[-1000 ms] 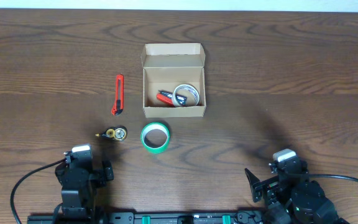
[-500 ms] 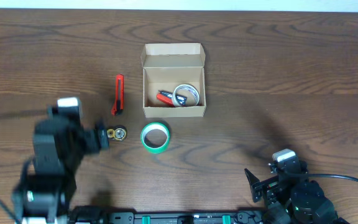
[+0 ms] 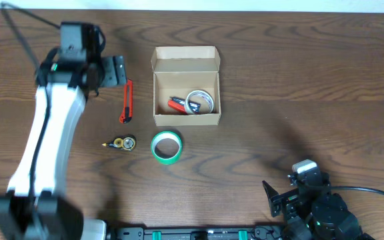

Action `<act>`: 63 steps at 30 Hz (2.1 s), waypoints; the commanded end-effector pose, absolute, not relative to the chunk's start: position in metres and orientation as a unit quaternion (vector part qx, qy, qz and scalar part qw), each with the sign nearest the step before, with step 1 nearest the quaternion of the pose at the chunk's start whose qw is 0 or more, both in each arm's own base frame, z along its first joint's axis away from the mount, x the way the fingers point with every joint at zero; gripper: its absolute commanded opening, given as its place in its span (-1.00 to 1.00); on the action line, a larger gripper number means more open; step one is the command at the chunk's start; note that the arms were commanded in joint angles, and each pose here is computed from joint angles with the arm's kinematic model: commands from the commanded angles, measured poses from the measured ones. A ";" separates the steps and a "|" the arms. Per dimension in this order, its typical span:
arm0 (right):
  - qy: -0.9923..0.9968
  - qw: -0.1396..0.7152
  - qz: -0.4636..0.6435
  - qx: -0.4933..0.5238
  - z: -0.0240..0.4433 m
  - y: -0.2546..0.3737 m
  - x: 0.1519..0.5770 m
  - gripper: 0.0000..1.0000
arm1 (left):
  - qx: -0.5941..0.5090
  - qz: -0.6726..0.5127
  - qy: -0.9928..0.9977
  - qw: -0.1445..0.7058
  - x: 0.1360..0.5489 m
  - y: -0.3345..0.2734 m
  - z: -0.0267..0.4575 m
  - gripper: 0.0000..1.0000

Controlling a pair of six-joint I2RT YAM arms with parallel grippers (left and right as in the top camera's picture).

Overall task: Pack container
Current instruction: 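Reach the left gripper to the red box cutter and grasp it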

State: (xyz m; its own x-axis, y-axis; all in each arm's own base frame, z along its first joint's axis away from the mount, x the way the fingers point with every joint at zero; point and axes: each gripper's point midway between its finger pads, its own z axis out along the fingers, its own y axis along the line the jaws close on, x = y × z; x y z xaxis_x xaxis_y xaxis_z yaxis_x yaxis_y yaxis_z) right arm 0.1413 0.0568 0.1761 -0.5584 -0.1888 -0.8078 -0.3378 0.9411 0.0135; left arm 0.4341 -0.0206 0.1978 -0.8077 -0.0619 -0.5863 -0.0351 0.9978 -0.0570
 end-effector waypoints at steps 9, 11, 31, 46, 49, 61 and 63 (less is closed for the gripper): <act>0.878 0.449 0.085 -0.145 0.177 0.056 0.141 0.99 | -0.032 -0.040 0.983 0.177 0.467 -0.025 0.082 0.91; 0.878 0.449 0.085 -0.145 0.177 0.056 0.141 0.99 | -0.032 -0.040 0.987 0.155 0.466 -0.025 0.064 0.91; 0.878 0.449 0.085 -0.145 0.177 0.056 0.141 0.99 | -0.001 -0.042 0.996 0.084 0.455 -0.042 0.014 1.00; 0.878 0.449 0.085 -0.145 0.177 0.056 0.141 0.98 | -0.002 -0.039 0.998 0.055 0.443 -0.042 0.006 0.87; 0.878 0.449 0.084 -0.145 0.177 0.056 0.141 0.99 | 0.001 -0.039 0.998 0.048 0.440 -0.044 0.005 0.86; 0.878 0.449 0.085 -0.145 0.177 0.056 0.141 0.98 | 0.010 -0.038 0.999 0.031 0.433 -0.052 -0.003 0.34; 0.878 0.449 0.085 -0.145 0.177 0.056 0.141 0.98 | 0.011 -0.038 0.999 0.024 0.430 -0.055 -0.006 0.21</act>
